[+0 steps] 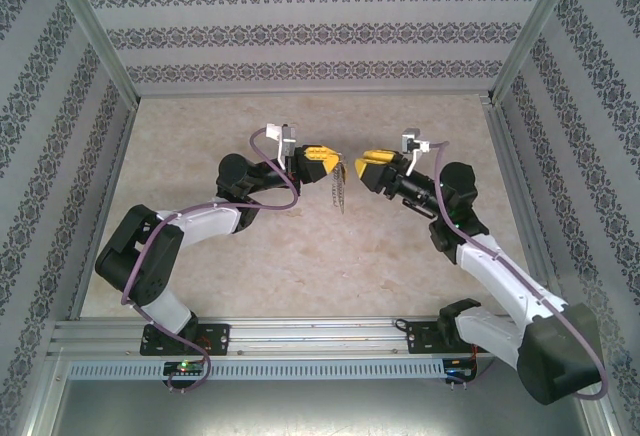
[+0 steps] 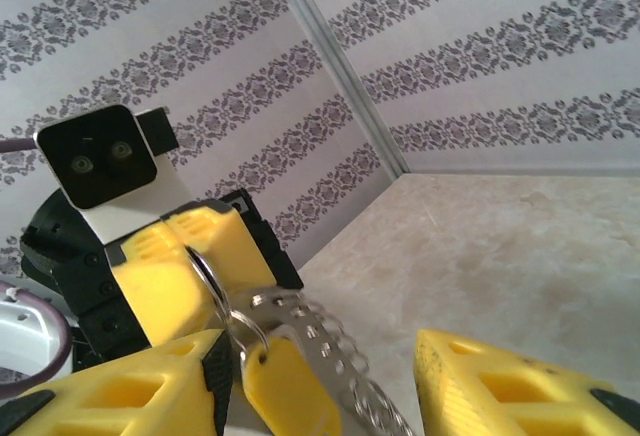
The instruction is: Put the keys on the keyring
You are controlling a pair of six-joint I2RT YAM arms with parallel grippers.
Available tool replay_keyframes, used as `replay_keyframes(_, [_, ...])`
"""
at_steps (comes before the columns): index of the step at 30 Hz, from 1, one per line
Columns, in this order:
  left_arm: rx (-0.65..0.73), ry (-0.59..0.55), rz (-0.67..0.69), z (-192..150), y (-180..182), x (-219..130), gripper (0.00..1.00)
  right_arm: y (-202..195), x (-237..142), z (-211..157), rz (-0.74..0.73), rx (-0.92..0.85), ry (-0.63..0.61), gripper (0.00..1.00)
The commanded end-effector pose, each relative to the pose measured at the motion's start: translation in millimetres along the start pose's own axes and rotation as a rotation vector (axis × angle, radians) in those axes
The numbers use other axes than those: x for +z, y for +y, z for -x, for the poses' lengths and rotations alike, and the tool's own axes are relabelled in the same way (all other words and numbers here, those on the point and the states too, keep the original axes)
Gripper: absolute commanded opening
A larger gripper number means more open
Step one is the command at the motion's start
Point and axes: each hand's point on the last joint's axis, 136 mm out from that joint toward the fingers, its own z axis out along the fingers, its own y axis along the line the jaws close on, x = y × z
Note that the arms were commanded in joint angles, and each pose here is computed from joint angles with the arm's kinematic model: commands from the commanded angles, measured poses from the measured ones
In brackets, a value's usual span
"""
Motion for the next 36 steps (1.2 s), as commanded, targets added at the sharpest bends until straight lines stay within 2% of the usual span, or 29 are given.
replay_keyframes(1, [0.050,-0.046,-0.064,21,-14,1,0.00,29,7,20,0.122,-0.062,-0.028,0.52])
replay_keyframes(14, [0.027,-0.042,-0.072,24,-14,4,0.00,41,19,12,0.249,-0.054,0.035,0.48])
replay_keyframes(24, [0.022,-0.042,-0.066,22,-11,4,0.00,42,23,8,0.273,-0.053,0.050,0.27])
replay_keyframes(30, [0.011,-0.038,-0.065,19,-9,5,0.00,45,23,8,0.286,-0.060,0.052,0.20])
replay_keyframes(32, [0.011,-0.038,-0.065,19,-9,5,0.00,45,23,7,0.290,-0.061,0.056,0.10])
replay_keyframes(35, [0.010,-0.040,-0.061,19,-7,5,0.00,44,22,6,0.287,-0.060,0.060,0.00])
replay_keyframes(36, [0.010,-0.041,-0.059,20,-7,5,0.00,43,22,5,0.286,-0.060,0.062,0.00])
